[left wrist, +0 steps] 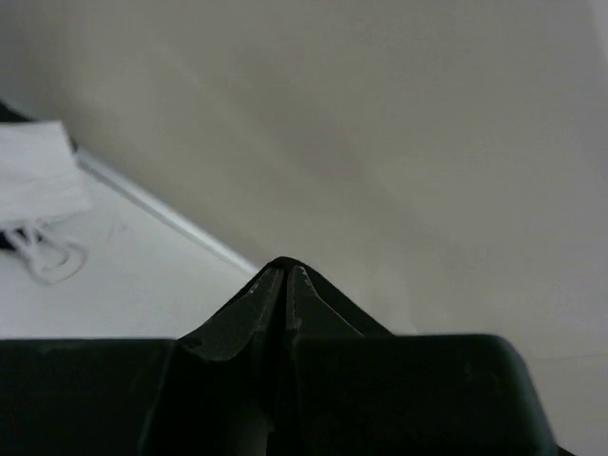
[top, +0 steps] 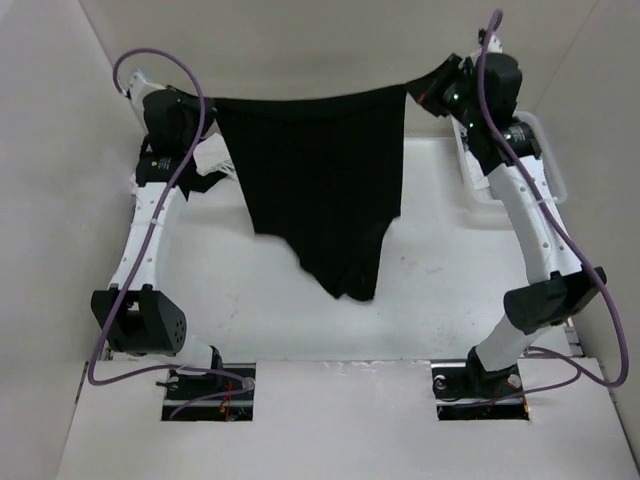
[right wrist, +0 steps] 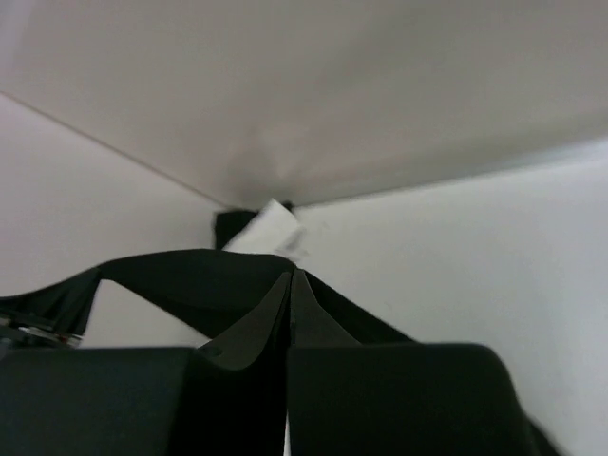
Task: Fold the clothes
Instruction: Flatten the tank top out
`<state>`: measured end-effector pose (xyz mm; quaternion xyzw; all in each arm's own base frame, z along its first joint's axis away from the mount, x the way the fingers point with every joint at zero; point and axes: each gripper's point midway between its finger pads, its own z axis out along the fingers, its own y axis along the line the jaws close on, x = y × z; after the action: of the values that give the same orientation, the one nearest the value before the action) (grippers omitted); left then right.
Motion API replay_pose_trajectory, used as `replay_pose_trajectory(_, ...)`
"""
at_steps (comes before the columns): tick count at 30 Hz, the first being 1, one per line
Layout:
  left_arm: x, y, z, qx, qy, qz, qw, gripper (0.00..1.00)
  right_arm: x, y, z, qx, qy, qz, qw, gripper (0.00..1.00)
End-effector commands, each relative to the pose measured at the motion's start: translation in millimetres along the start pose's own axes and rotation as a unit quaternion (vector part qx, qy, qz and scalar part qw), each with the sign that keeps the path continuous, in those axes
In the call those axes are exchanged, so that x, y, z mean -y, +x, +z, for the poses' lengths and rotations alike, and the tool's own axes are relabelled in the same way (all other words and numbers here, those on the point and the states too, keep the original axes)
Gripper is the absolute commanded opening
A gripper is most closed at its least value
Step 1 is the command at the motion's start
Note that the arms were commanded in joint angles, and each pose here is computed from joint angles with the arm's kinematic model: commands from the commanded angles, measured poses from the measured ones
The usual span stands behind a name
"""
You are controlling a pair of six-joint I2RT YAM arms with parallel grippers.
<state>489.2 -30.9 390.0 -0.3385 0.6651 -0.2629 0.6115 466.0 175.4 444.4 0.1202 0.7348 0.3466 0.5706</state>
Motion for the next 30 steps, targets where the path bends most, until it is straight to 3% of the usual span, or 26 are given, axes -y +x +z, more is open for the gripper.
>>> replay_pose_trajectory(1, 109, -95, -54, 0.092, 0.149, -0.020, 0.984, 0.02, -95, -82, -56, 0.081, -0.129, -0.014, 0.988, 0.00)
replay_pose_trajectory(8, 120, -127, -66, 0.122, 0.165, -0.008, 0.979, 0.02, -108, -107, -64, 0.096, -0.138, -0.025, 0.986, 0.00)
replay_pose_trajectory(14, 106, -102, -73, 0.116, 0.157, 0.002, 0.981, 0.02, -65, -67, -55, 0.060, -0.090, -0.031, 0.994, 0.00)
replay_pose_trajectory(17, 86, -66, -84, 0.090, 0.145, 0.004, 0.985, 0.02, -32, -32, -58, 0.044, -0.066, -0.032, 0.996, 0.00)
replay_pose_trajectory(21, 24, 9, -110, 0.049, 0.116, 0.015, 0.992, 0.02, 25, 57, -75, -0.006, -0.035, -0.023, 0.999, 0.00)
replay_pose_trajectory(25, -91, 92, -147, -0.012, 0.034, 0.015, 0.999, 0.02, 71, 159, -109, -0.064, -0.013, 0.005, 0.998, 0.00)
replay_pose_trajectory(28, -157, 128, -180, -0.057, -0.023, 0.012, 0.998, 0.02, 91, 228, -138, -0.114, -0.008, 0.030, 0.993, 0.00)
replay_pose_trajectory(30, -175, 141, -200, -0.085, -0.035, 0.012, 0.996, 0.02, 103, 274, -161, -0.152, -0.001, 0.051, 0.987, 0.00)
